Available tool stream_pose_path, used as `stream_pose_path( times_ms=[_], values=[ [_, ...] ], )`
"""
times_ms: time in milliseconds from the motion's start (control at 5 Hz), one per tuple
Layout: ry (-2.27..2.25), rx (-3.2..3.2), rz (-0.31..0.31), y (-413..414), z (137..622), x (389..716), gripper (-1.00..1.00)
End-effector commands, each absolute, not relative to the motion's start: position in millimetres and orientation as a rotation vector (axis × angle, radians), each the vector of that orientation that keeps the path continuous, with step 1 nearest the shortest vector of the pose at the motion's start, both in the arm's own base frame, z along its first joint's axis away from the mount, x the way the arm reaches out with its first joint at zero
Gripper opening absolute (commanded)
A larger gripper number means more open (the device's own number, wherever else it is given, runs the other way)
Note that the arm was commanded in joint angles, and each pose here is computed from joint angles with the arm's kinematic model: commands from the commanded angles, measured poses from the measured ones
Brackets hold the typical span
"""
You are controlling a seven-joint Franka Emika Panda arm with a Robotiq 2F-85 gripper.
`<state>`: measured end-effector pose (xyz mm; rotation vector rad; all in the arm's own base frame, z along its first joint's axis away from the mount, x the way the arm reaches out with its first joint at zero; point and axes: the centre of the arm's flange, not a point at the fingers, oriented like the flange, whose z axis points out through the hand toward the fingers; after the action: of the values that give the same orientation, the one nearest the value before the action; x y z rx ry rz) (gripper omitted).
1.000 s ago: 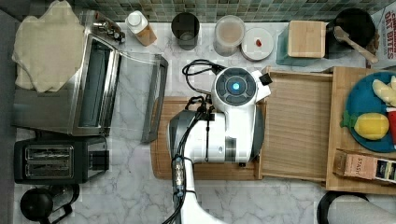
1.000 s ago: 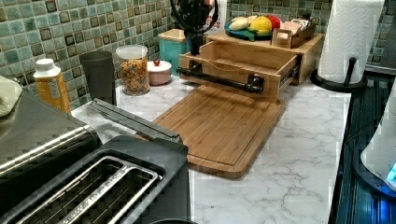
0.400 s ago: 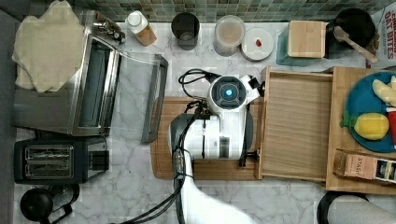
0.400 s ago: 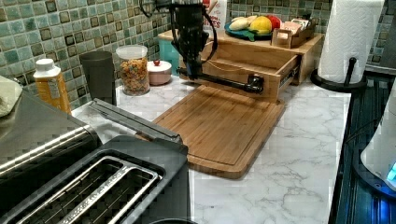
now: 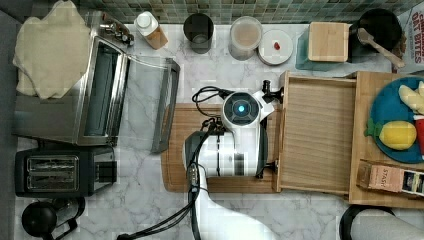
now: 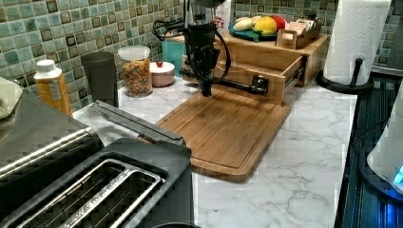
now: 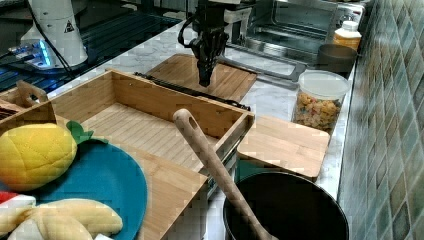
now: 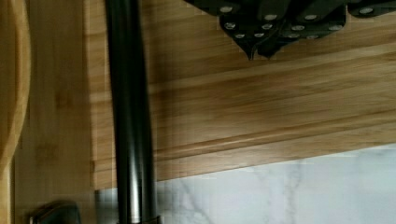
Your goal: Close the drawer.
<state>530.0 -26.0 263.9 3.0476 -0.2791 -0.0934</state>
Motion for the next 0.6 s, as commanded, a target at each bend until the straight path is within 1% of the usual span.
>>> stream_pose_path(
  times_ms=[200, 400, 600],
  values=[
    [-0.202, 3.02, 0.021, -98, 284, 530, -1.0],
    [-0.226, 3.007, 0.036, -123, 291, 527, -1.0],
    [-0.252, 2.987, 0.078, -154, 304, 522, -1.0]
  ],
)
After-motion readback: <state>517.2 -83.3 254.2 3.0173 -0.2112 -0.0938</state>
